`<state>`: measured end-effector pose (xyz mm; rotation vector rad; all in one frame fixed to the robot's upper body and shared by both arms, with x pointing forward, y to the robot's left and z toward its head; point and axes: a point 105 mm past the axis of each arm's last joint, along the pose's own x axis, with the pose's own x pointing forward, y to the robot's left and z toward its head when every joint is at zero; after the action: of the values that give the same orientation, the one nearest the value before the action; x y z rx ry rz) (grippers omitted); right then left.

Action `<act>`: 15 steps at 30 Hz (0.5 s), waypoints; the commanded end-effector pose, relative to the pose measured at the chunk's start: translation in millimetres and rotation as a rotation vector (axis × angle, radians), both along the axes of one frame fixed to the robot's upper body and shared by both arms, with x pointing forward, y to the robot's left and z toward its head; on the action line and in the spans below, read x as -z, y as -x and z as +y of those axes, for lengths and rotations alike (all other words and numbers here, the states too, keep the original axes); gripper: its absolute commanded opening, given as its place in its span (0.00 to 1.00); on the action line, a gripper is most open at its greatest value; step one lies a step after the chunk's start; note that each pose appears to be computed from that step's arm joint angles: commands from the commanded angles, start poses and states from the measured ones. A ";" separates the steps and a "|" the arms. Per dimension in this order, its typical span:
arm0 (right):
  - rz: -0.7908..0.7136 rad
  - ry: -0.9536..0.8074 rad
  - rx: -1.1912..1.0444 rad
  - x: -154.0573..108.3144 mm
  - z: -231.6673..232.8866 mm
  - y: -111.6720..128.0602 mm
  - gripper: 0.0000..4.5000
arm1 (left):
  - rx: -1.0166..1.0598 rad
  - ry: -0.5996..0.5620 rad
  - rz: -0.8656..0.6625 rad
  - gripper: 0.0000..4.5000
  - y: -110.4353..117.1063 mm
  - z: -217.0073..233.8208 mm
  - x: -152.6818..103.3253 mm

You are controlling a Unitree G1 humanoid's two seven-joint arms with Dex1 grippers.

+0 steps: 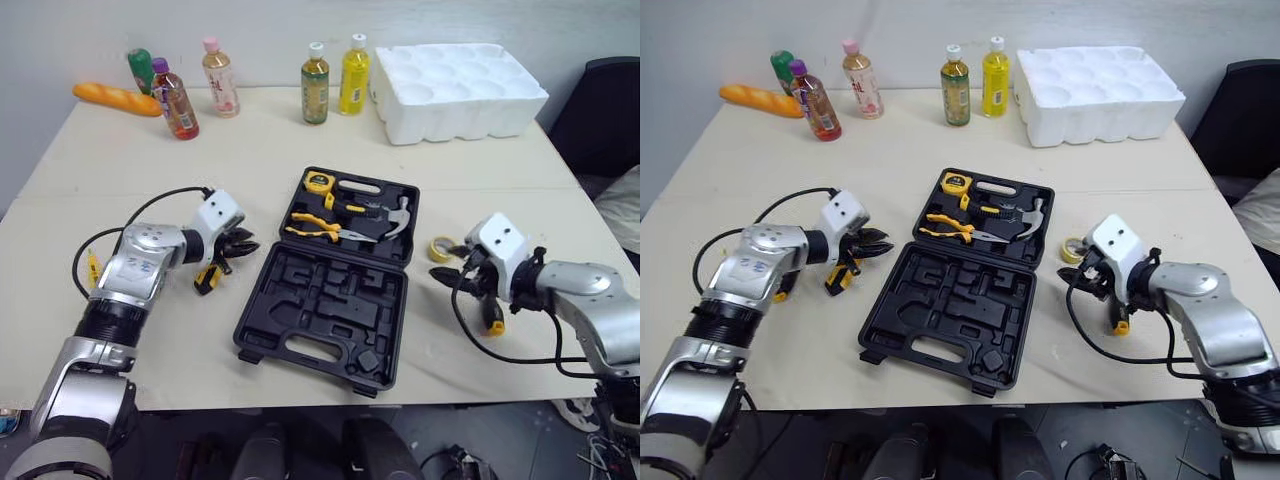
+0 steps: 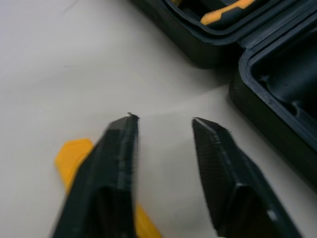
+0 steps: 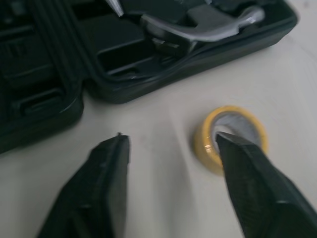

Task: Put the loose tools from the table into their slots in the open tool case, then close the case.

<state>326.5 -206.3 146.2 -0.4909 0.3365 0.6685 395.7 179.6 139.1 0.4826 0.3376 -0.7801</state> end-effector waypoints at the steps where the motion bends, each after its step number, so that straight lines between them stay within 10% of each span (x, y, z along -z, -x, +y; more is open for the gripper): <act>1: -0.033 0.067 -0.026 1.7 4.2 -0.6 0.19 | 0.028 0.004 -0.046 0.00 -9.7 -9.1 -9.8; 3: -0.026 0.063 -0.048 7.5 13.4 -1.1 0.02 | 0.040 0.012 -0.046 0.00 -14.4 -18.9 -8.8; 15: -0.033 -0.031 -0.090 7.5 43.1 -13.2 0.02 | 0.160 0.048 0.011 0.00 -8.0 -53.4 -3.7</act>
<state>335.6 -171.8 127.8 -0.4891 0.3247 0.7355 410.4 141.4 135.6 0.4542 0.3144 -0.8703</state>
